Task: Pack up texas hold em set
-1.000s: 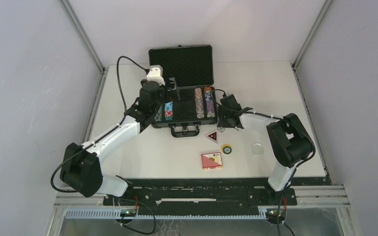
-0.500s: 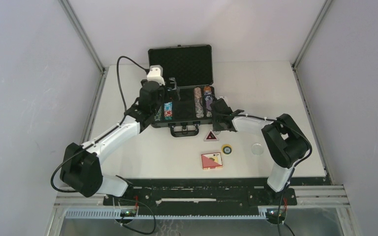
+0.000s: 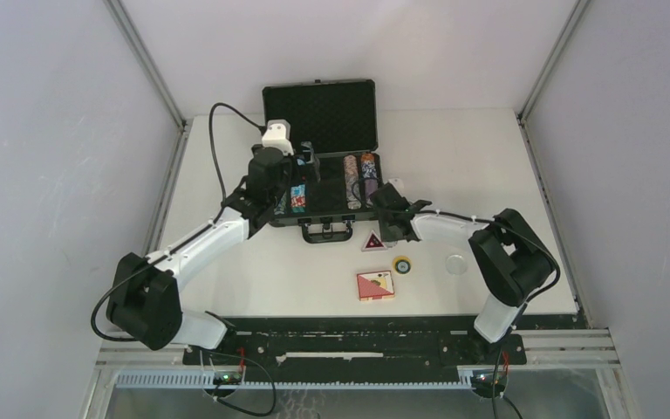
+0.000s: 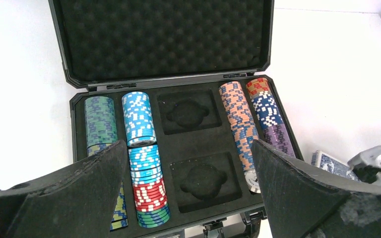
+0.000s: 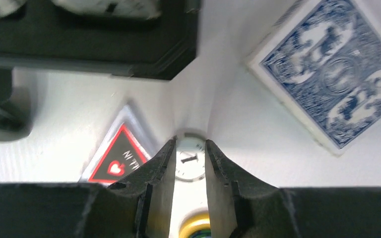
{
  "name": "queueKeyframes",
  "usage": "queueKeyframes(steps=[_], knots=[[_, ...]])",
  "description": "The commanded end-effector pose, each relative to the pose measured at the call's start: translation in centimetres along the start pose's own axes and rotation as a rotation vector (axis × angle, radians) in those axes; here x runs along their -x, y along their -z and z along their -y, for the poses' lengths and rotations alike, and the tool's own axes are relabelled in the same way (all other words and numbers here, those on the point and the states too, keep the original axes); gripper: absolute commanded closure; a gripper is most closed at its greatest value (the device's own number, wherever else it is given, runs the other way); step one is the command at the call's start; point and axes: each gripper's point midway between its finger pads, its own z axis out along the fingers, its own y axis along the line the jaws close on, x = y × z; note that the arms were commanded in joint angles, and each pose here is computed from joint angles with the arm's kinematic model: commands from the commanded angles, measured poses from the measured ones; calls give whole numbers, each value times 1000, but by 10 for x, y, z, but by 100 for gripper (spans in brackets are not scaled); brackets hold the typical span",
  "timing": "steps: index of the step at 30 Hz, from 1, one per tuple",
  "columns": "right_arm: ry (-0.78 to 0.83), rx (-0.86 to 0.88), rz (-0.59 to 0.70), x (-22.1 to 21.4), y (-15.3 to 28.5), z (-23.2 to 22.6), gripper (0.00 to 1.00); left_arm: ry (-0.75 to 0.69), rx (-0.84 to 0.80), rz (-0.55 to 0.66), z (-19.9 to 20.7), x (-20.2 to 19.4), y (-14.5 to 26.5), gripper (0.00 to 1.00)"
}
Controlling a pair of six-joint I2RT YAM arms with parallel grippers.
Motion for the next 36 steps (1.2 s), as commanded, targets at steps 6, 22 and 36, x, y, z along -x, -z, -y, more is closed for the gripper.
queueKeyframes(steps=[6,22,36], knots=[[70,103,-40,-28,17,-43,64,19,-26,49,4,10,4,0],[8,262,4,-21,42,-72,71,26,-23,56,1,10,10,0],[80,161,41,-24,80,-39,1,111,48,48,-12,0,19,0]])
